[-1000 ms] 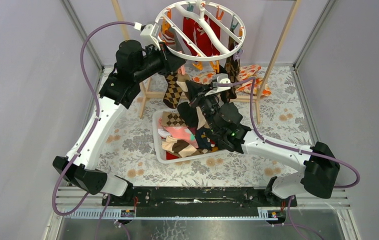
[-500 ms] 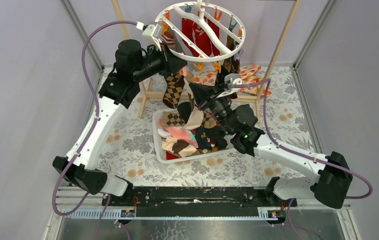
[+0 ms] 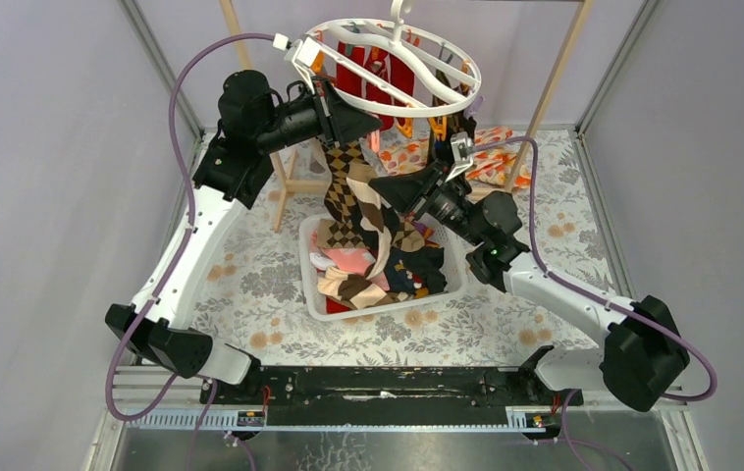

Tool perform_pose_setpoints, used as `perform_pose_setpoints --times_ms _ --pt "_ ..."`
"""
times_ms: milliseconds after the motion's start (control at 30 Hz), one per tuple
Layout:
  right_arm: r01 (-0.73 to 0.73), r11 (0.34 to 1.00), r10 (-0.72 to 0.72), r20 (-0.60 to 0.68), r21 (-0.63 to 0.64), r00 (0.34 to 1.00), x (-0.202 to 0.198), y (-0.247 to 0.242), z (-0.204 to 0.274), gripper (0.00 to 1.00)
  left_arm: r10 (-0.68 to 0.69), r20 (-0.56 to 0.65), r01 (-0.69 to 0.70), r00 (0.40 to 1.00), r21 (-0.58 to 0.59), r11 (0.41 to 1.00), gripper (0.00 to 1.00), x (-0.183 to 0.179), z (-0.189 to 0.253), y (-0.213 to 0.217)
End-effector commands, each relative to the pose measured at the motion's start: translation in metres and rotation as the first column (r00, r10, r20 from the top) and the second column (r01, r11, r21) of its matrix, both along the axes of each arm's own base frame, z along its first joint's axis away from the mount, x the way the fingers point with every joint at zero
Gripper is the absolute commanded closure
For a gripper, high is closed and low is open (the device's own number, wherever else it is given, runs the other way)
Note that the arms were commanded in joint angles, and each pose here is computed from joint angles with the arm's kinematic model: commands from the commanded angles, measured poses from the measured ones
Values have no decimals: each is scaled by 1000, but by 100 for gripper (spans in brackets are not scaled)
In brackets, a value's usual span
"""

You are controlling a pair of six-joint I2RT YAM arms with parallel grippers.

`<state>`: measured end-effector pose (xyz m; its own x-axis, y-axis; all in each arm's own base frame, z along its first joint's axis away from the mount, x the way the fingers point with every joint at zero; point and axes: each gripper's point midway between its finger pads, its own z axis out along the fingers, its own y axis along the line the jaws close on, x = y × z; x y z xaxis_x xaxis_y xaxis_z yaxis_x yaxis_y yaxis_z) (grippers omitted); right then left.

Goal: Clip the socks to the hanger
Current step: Clamp the sock onto the hanger.

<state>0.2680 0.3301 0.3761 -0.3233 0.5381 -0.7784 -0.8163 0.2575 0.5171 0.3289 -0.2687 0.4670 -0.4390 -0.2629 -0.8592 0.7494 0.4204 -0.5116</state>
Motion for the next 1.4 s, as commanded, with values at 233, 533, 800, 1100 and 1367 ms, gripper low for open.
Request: perform_pose_setpoints --times_ms 233,533,800,1100,1367 --pt "-233 951 232 30 203 972 -10 -19 43 100 -234 33 236 972 -67 969 100 -35 22 -13" --pt "-346 910 345 47 228 938 -7 -21 54 100 -302 22 303 953 -75 950 100 -43 18 -15" --pt "-381 889 374 78 255 924 -6 -30 62 100 -293 13 293 956 -76 953 100 -40 13 -10" --pt "-411 863 398 106 293 911 -3 -30 74 100 -290 6 290 957 -81 954 100 -40 10 -8" --pt "-415 854 397 120 314 910 -1 -30 79 100 -297 3 297 955 -81 951 100 -41 10 -7"
